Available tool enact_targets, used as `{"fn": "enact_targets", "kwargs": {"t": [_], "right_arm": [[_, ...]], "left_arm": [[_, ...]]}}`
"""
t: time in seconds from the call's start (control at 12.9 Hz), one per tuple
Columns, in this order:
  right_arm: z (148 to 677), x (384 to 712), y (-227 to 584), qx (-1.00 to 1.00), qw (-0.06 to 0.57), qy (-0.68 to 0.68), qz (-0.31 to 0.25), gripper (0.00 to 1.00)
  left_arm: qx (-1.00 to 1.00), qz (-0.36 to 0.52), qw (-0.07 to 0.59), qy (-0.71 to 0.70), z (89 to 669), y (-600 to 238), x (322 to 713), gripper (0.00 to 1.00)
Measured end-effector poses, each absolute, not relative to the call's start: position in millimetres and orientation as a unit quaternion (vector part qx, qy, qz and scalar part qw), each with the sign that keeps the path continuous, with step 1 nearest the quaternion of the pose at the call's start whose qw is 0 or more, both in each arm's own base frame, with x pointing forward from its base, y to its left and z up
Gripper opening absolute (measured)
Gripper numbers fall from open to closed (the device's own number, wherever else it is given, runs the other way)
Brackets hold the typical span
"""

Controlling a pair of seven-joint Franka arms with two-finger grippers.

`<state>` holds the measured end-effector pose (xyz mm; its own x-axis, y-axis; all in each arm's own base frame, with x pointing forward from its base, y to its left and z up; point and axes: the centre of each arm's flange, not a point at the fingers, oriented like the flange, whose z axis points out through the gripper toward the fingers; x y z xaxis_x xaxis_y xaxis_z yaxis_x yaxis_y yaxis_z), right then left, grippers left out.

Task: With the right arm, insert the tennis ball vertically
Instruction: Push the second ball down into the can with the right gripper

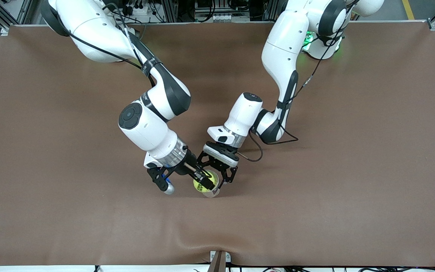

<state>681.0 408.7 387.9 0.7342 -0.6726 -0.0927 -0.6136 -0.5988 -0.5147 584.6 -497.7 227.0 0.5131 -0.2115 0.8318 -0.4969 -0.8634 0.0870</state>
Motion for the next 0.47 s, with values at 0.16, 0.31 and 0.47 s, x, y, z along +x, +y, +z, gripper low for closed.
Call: {"fn": "enact_targets", "kwargs": {"t": [0.16, 0.31, 0.47], "right_arm": [[384.6, 678.8, 408.9, -0.897, 0.254, 0.359, -0.044, 0.66], [384.2, 677.7, 409.1, -0.899, 0.249, 0.359, -0.039, 0.66], [384.1, 677.5, 409.1, -0.899, 0.249, 0.359, -0.039, 0.66]], "left_arm": [[0.855, 0.448, 0.159, -0.207, 227.0, -497.7, 584.6, 1.00], [0.855, 0.448, 0.159, -0.207, 227.1, -497.7, 584.6, 1.00], [0.855, 0.448, 0.159, -0.207, 227.1, -497.7, 584.6, 1.00]]}}
